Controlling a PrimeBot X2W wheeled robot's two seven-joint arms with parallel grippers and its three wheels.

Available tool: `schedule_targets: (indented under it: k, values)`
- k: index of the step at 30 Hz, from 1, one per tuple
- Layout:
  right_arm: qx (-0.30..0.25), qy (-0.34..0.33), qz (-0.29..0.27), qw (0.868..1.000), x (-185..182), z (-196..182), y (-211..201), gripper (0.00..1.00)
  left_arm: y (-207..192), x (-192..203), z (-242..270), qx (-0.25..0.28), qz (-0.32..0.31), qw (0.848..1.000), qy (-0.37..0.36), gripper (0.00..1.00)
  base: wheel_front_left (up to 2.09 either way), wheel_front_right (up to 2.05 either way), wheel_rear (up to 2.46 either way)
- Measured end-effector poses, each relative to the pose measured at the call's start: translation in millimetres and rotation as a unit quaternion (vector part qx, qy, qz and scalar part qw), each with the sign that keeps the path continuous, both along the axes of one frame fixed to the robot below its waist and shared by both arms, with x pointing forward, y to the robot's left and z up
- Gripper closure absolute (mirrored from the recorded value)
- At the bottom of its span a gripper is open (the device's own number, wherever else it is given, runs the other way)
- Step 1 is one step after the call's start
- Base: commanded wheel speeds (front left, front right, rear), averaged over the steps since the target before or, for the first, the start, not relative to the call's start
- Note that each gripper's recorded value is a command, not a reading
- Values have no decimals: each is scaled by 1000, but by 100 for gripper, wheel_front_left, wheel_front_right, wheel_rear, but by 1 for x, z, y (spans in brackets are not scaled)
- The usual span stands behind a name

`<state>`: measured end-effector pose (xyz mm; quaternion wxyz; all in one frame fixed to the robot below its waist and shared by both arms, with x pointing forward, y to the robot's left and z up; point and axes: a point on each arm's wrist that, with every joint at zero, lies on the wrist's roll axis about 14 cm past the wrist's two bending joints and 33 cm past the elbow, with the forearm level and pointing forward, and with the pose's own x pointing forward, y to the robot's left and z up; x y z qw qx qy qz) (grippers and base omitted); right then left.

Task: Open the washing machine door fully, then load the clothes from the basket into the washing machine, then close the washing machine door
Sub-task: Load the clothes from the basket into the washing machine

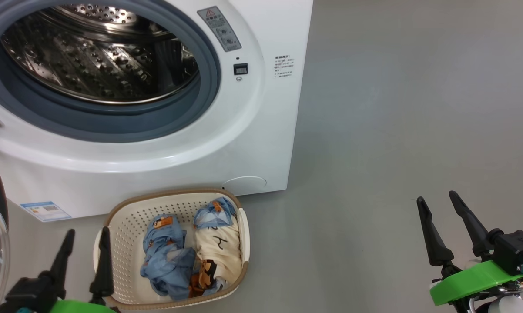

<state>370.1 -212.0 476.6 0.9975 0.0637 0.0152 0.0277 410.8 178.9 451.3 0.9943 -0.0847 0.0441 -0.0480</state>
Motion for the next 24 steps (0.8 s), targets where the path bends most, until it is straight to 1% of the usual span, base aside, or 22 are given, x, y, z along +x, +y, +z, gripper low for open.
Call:
schedule_targets:
  k: [8,13,18,24]
  values:
    - [9,10,1,1000,5,-8,5,0,-8,-8,-48,1,-11,997,76,0,0,0,0]
    - [10,10,3,1000,17,-9,10,0,-20,-3,-78,7,-28,992,123,0,0,0,0]
    - [19,13,10,1000,32,-14,19,0,-28,6,-109,12,-40,984,172,0,0,0,0]
    - [24,19,16,999,51,-24,26,0,-36,17,-148,26,-59,971,232,0,0,0,0]
